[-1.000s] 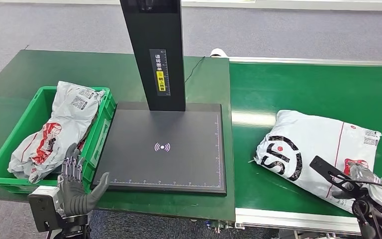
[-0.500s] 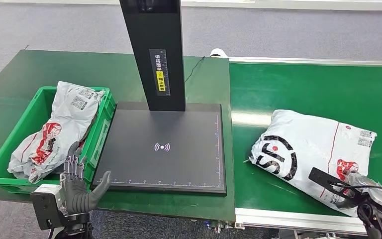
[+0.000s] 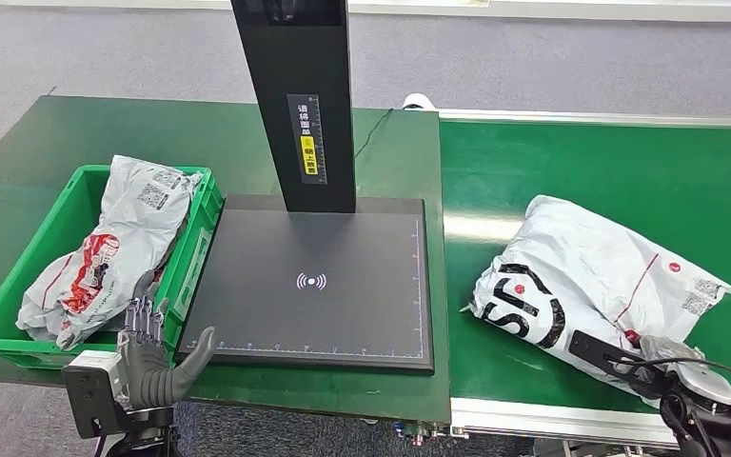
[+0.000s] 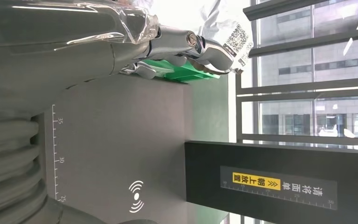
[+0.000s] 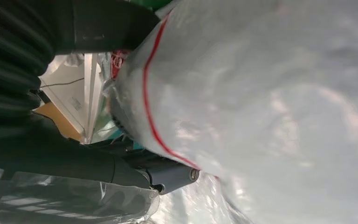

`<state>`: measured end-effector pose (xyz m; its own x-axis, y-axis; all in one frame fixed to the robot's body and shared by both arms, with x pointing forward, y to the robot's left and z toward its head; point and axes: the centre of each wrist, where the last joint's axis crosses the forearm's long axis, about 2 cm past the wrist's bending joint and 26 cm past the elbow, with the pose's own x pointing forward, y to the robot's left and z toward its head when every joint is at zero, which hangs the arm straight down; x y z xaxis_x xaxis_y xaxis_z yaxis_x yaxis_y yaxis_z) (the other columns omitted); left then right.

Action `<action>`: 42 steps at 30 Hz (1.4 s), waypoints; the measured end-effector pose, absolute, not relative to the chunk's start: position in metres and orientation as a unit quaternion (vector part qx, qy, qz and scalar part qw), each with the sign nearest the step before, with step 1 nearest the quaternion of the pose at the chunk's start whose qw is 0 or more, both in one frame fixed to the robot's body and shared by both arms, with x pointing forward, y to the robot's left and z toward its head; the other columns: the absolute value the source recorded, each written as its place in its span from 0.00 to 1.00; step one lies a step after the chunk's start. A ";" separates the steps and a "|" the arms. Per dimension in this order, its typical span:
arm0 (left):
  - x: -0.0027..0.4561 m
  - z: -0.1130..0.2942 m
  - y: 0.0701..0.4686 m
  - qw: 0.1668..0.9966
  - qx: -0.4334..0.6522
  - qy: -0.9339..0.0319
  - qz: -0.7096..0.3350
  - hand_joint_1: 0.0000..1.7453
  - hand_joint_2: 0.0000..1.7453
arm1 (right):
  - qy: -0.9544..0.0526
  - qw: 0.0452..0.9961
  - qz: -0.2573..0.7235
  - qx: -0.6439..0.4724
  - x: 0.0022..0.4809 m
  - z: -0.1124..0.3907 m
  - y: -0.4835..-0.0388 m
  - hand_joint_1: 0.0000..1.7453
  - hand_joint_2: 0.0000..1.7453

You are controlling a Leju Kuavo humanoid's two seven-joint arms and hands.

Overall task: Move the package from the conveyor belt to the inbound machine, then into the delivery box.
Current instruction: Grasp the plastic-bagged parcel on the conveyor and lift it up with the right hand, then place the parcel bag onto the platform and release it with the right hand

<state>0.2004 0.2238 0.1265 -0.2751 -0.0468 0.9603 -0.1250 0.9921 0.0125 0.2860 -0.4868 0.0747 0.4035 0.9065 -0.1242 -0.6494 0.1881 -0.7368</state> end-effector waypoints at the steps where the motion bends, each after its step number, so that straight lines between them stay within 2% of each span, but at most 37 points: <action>1: 0.200 0.127 0.224 0.600 0.054 -0.798 0.033 0.00 1.00 | -0.175 0.749 0.521 -0.370 0.286 0.074 -0.485 1.00 1.00; 6: 0.200 0.127 0.225 0.599 0.060 -0.798 0.034 0.00 1.00 | -0.202 0.736 0.527 -0.375 0.289 0.076 -0.476 1.00 1.00; 10: 0.197 0.129 0.227 0.595 0.065 -0.800 0.032 0.00 1.00 | -0.291 0.718 0.496 -0.393 0.301 0.082 -0.460 1.00 1.00; 21: 0.188 0.128 0.228 0.593 0.075 -0.801 0.044 0.00 1.00 | -0.607 0.620 0.253 -0.427 0.333 0.124 -0.408 1.00 1.00; 29: 0.194 0.129 0.227 0.583 0.072 -0.807 0.058 0.00 1.00 | -0.721 0.570 0.135 -0.370 0.339 0.143 -0.381 1.00 1.00; 35: 0.197 0.127 0.226 0.580 0.067 -0.810 0.061 0.00 1.00 | -0.747 0.598 0.161 -0.242 0.346 0.144 -0.337 1.00 1.00; 42: 0.201 0.124 0.226 0.577 0.063 -0.812 0.058 0.00 1.00 | -0.724 0.621 0.300 -0.027 0.354 0.142 -0.253 1.00 1.00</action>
